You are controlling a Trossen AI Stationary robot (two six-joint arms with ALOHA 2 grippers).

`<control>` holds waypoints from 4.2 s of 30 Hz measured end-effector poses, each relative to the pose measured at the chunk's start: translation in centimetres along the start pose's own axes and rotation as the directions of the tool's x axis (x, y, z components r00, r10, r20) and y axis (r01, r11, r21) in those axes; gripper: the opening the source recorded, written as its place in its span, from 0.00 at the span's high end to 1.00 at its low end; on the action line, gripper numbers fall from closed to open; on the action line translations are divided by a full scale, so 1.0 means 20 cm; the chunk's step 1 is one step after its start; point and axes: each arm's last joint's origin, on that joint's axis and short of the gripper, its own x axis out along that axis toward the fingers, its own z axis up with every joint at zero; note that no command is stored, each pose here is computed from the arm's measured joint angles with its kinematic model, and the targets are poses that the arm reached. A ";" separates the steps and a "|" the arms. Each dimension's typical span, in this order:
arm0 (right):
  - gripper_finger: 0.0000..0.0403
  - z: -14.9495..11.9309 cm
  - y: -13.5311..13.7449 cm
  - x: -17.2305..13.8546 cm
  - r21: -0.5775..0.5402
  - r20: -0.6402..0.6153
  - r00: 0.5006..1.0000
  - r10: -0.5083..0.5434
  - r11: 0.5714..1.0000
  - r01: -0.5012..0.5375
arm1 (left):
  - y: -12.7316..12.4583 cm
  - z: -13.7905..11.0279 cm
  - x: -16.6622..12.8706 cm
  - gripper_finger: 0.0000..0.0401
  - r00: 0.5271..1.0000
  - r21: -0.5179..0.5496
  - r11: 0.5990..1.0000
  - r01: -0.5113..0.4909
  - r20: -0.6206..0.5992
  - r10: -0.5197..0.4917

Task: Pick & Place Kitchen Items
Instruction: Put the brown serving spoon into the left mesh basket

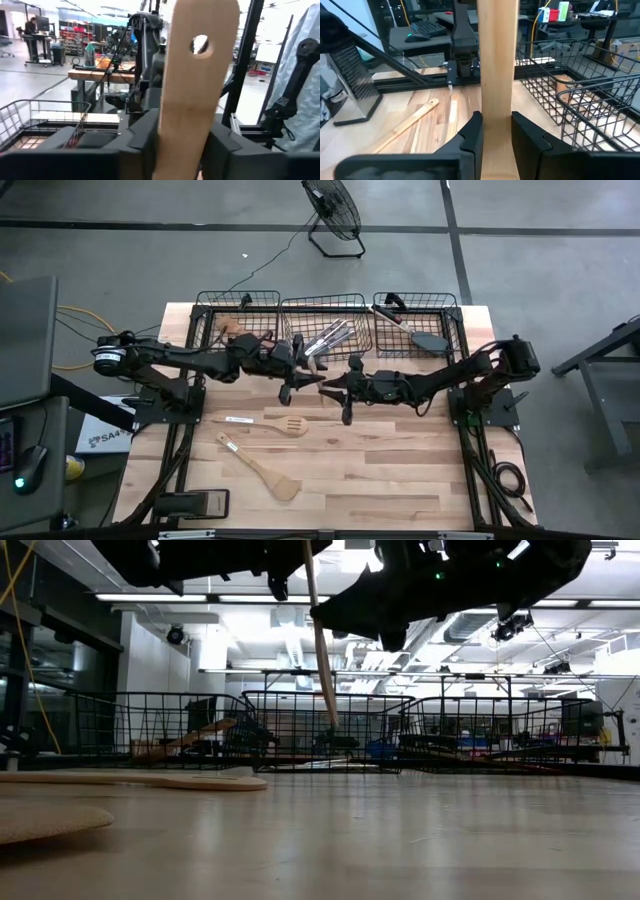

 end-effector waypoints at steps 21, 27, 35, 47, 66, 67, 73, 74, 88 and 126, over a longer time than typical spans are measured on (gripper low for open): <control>0.43 0.03 0.08 -0.07 0.030 -0.048 0.998 -0.049 0.998 0.051 | 0.00 -0.01 -0.02 0.79 0.997 0.019 0.999 -0.043 -0.065 0.045; 0.41 0.07 0.09 -0.16 0.069 -0.141 0.988 -0.059 0.995 0.070 | -0.03 0.10 -0.11 0.79 0.987 0.086 0.988 -0.127 -0.088 0.134; 0.41 0.08 0.08 -0.19 0.088 -0.168 0.983 -0.075 0.992 0.090 | -0.08 0.31 -0.25 0.79 0.933 0.262 0.917 -0.300 -0.120 0.339; 0.41 0.08 0.05 -0.18 0.084 -0.168 0.980 -0.110 0.989 0.125 | -0.16 0.37 -0.31 0.79 0.584 0.646 0.507 -0.570 -0.115 0.803; 0.41 0.08 0.05 -0.18 0.089 -0.164 0.980 -0.109 0.988 0.125 | 0.17 0.10 -0.34 0.79 0.202 0.802 0.320 -0.505 -0.251 0.947; 0.41 0.08 0.05 -0.18 0.089 -0.164 0.980 -0.109 0.988 0.125 | 0.19 0.08 -0.36 0.79 0.193 0.802 0.326 -0.500 -0.264 0.945; 0.41 0.08 0.05 -0.18 0.089 -0.164 0.980 -0.109 0.988 0.125 | 0.31 -0.03 -0.46 0.79 0.228 0.836 0.409 -0.366 -0.345 0.910; 0.41 0.08 0.05 -0.18 0.089 -0.164 0.980 -0.109 0.988 0.125 | 0.33 -0.04 -0.47 0.79 0.247 0.838 0.428 -0.337 -0.360 0.899; 0.41 0.08 0.05 -0.18 0.105 -0.176 0.978 -0.112 0.986 0.132 | 0.52 -0.05 -0.65 0.79 0.338 0.737 0.624 -0.260 -0.536 0.774; 0.41 0.08 0.05 -0.18 0.128 -0.174 0.976 -0.131 0.980 0.154 | 0.53 -0.09 -0.73 0.64 0.198 0.755 0.649 -0.093 -0.624 0.756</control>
